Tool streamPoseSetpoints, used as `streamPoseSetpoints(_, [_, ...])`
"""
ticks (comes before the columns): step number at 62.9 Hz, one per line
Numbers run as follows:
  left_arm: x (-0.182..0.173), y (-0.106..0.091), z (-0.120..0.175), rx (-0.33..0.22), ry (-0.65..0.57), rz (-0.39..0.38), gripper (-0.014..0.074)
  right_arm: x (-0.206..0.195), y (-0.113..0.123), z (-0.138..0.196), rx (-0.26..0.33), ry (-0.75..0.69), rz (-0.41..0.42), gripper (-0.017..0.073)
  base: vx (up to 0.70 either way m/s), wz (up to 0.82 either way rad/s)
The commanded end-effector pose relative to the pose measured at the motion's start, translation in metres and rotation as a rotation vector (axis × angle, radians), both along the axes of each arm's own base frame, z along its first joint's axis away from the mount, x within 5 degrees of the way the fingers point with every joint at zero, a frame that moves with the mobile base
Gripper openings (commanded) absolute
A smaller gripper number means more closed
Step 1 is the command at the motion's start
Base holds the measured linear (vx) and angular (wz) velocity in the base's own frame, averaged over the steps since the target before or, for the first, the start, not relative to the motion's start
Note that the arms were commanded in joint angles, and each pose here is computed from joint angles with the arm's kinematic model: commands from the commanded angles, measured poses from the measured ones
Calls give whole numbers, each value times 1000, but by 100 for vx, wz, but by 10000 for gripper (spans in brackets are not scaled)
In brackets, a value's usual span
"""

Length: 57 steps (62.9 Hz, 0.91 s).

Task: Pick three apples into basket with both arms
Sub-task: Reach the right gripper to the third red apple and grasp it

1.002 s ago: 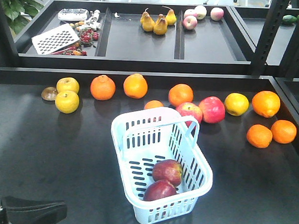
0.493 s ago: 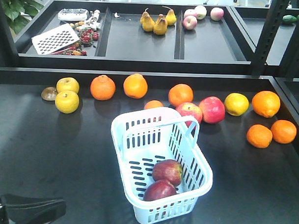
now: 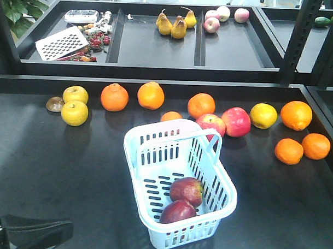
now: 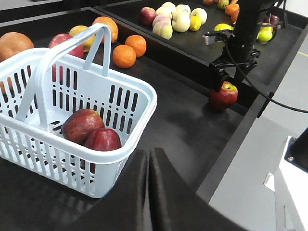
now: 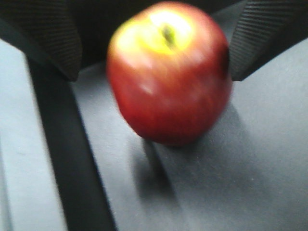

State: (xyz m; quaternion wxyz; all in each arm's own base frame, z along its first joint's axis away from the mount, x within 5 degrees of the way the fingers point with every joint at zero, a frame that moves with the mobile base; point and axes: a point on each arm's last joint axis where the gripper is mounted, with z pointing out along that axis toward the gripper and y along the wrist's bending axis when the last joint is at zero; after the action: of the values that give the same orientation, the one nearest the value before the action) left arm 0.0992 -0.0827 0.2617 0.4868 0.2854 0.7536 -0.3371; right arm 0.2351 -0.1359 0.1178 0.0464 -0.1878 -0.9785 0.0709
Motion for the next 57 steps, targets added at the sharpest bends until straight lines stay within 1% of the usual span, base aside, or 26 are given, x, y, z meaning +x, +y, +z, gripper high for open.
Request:
streamPoseSetpoints(1, [1,1,4,43,-34,-4,-6,5,-6,4,-28,-26,13,592,0,0])
streamPoseSetpoints(15, [1,1,4,43,-34,-4,-6,6,-6,-11,-10,3,17,585,0,0])
streamPoseSetpoints(22, [1,1,4,43,-34,-4,-6,8,-6,-8,-8,-16,5,521,0,0])
streamPoseSetpoints(30, [1,1,4,43,-34,-4,-6,10,-4,7,-11,-81,-2,346,0,0])
streamPoseSetpoints(37, [1,1,4,43,-34,-4,-6,11,0,28,-4,-176,14,137,0,0])
streamPoseSetpoints(39, [1,1,4,43,-34,-4,-6,12,2,37,4,-216,9,76,0,0])
streamPoseSetpoints(42, [1,1,4,43,-34,-4,-6,12,6,47,20,-267,14,8,0,0])
streamPoseSetpoints(43, [1,1,4,43,-34,-4,-6,12,7,51,26,-285,25,-12,0,0])
streamPoseSetpoints(44, [1,1,4,43,-34,-4,-6,13,10,55,42,-309,18,-15,0,0])
streamPoseSetpoints(49, [1,1,4,43,-34,-4,-6,13,24,77,87,-404,70,-10,0,0])
streamPoseSetpoints(50, [1,1,4,43,-34,-4,-6,13,28,81,97,-419,98,-10,0,0])
streamPoseSetpoints(52, [1,1,4,43,-34,-4,-6,14,37,90,128,-461,124,-8,0,0])
streamPoseSetpoints(56, [1,1,4,43,-34,-4,-6,14,61,108,181,-531,214,-8,0,0])
streamPoseSetpoints(57, [1,1,4,43,-34,-4,-6,14,69,115,197,-559,247,-7,0,0])
